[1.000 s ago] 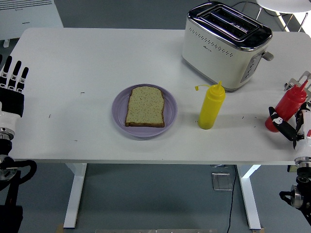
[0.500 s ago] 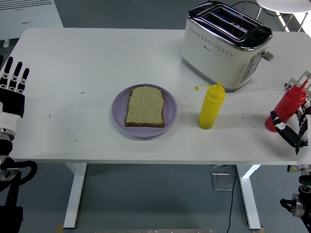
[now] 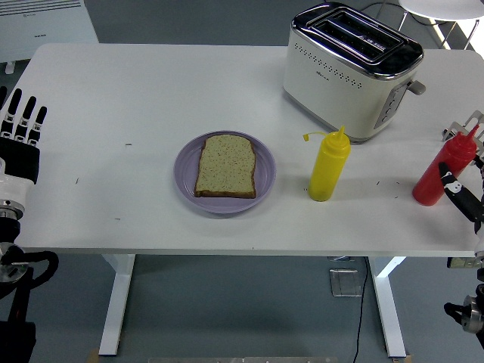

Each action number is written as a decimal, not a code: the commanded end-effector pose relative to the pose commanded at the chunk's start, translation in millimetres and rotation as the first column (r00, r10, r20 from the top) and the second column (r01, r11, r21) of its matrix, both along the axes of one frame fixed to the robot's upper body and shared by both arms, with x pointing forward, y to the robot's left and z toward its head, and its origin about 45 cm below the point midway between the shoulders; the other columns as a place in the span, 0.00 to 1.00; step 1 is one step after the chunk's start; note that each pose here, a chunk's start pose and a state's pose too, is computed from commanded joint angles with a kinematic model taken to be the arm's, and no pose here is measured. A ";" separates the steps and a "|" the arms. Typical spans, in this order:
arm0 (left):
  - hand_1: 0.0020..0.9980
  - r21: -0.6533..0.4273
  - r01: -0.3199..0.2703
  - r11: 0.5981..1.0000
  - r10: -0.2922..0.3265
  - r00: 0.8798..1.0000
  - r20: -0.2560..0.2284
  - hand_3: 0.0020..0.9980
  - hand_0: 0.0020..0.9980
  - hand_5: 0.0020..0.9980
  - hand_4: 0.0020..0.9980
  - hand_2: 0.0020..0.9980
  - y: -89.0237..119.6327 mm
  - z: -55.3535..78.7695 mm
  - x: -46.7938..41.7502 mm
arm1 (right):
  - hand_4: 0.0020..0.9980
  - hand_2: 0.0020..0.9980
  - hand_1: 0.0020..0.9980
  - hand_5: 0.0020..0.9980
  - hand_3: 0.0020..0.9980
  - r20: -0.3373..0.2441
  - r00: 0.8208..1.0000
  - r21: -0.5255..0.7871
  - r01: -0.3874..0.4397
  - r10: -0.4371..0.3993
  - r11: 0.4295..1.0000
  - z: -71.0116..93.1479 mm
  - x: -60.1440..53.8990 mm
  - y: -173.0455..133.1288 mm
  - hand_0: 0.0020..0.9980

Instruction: Pick up the cup,pour liquid into bread,place the cup on the desk

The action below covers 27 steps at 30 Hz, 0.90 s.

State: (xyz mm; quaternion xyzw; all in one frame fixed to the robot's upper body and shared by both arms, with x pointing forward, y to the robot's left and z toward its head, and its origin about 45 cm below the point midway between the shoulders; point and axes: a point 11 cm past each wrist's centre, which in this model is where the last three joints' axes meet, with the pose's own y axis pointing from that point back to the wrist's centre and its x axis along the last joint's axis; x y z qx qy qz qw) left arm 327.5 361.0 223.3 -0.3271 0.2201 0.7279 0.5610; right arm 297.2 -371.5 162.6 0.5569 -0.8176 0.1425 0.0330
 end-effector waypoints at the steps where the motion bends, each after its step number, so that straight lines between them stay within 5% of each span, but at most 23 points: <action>1: 0.78 0.000 0.000 1.000 0.000 1.000 0.000 0.72 0.80 1.00 0.47 0.80 0.2 0.1 0.0 | 0.87 0.98 0.86 0.27 1.00 0.004 1.000 -0.002 0.000 0.000 1.000 1.4 -0.2 -0.1 0.97; 15: 0.78 0.002 -0.001 1.000 0.001 1.000 0.005 0.72 0.80 1.00 0.47 0.80 0.6 2.2 1.6 | 0.86 0.98 0.86 0.28 1.00 0.093 0.996 -0.014 -0.008 0.010 1.000 30.3 -3.4 10.0 0.98; 27: 0.78 0.002 -0.004 1.000 0.004 1.000 0.008 0.72 0.80 1.00 0.47 0.80 1.4 3.0 1.5 | 0.86 0.98 0.86 0.27 1.00 0.180 0.982 -0.003 0.056 -0.055 0.998 56.4 -2.4 -10.5 0.99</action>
